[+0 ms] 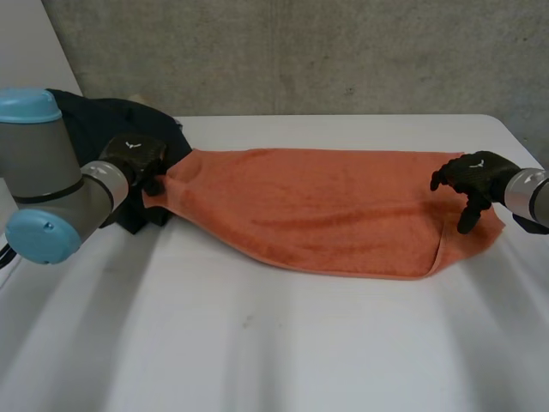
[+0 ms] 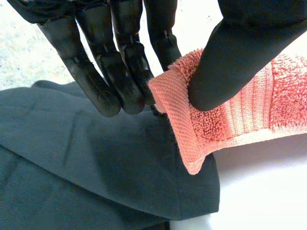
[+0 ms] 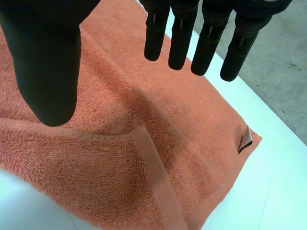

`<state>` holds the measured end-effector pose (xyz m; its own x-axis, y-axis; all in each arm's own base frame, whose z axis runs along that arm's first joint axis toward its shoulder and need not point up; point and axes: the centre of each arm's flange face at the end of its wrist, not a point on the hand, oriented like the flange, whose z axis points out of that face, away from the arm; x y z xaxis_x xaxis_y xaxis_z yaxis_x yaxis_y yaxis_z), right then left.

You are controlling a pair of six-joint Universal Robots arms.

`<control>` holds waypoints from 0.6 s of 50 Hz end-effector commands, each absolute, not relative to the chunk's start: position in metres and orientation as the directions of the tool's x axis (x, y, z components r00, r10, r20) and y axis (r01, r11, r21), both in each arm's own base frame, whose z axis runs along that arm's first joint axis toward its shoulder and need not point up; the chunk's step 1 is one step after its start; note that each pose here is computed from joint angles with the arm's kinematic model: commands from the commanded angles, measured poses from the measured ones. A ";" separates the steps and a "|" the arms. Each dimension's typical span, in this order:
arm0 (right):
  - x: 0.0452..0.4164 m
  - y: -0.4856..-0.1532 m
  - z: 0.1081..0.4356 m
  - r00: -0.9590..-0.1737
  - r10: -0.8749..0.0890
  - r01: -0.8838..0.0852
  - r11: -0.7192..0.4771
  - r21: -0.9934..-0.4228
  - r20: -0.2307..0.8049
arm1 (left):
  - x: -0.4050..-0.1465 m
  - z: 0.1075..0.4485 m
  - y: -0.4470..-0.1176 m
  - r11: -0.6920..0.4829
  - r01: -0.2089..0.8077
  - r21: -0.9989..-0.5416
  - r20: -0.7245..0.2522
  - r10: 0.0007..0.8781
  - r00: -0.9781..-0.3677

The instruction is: Fold the laundry.

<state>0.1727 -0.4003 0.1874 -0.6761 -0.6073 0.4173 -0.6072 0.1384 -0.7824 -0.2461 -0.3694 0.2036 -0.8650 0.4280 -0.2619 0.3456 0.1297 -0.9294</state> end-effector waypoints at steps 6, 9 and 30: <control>0.185 -0.403 0.170 -0.480 -0.732 -0.764 0.078 -0.640 0.484 | -0.243 0.212 -0.372 0.105 0.353 -0.930 -0.281 0.417 -0.864; 0.183 -0.406 0.166 -0.446 -0.727 -0.788 0.042 -0.615 0.522 | -0.244 0.211 -0.372 0.107 0.354 -0.929 -0.282 0.416 -0.864; 0.167 -0.414 0.138 -0.466 -0.644 -0.815 0.045 -0.578 0.607 | -0.242 0.209 -0.375 0.109 0.356 -0.928 -0.284 0.409 -0.867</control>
